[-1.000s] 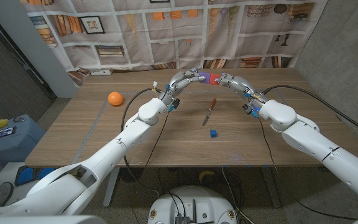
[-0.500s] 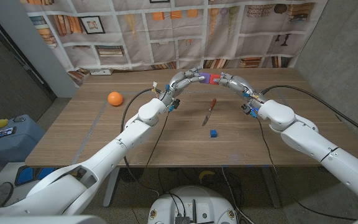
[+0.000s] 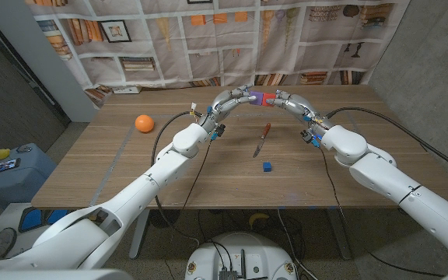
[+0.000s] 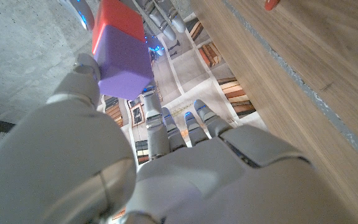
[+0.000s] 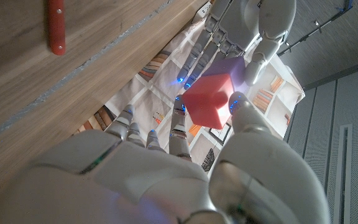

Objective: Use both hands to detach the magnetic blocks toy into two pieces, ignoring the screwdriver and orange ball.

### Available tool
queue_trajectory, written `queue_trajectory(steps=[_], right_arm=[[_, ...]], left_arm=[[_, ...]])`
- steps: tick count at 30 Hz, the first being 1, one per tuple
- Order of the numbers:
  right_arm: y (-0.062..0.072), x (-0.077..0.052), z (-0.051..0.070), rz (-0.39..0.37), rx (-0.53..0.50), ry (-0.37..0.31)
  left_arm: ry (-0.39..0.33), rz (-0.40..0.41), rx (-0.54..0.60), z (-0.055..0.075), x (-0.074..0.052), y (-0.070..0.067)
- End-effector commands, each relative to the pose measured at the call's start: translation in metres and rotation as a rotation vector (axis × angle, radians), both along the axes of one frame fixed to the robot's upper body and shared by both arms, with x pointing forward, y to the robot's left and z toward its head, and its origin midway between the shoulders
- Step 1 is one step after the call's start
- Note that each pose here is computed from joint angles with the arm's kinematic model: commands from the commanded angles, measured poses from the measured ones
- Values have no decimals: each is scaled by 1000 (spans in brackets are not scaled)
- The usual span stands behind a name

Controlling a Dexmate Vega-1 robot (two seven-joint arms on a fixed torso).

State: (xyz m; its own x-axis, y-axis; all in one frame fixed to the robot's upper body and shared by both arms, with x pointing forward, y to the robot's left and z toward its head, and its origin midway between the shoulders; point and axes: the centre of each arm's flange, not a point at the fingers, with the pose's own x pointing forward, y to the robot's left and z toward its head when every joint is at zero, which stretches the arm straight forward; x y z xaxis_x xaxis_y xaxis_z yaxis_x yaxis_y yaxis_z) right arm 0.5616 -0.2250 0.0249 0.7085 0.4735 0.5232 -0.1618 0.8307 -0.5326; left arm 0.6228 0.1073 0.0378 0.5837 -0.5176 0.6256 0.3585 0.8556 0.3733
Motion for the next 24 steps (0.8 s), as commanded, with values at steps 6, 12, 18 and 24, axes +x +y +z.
queue_trajectory(steps=[6,12,18,24], right_arm=[[2,-6,-2,-19,34,-13],[3,-8,-2,-28,39,-14],[3,-9,-2,-35,39,-11],[4,-8,-1,-36,39,-9]], left_arm=[[15,-6,-6,-4,-1,0],[20,-8,-6,-6,-1,0],[22,-8,-8,-7,0,-1],[21,-14,-8,-6,1,-3]])
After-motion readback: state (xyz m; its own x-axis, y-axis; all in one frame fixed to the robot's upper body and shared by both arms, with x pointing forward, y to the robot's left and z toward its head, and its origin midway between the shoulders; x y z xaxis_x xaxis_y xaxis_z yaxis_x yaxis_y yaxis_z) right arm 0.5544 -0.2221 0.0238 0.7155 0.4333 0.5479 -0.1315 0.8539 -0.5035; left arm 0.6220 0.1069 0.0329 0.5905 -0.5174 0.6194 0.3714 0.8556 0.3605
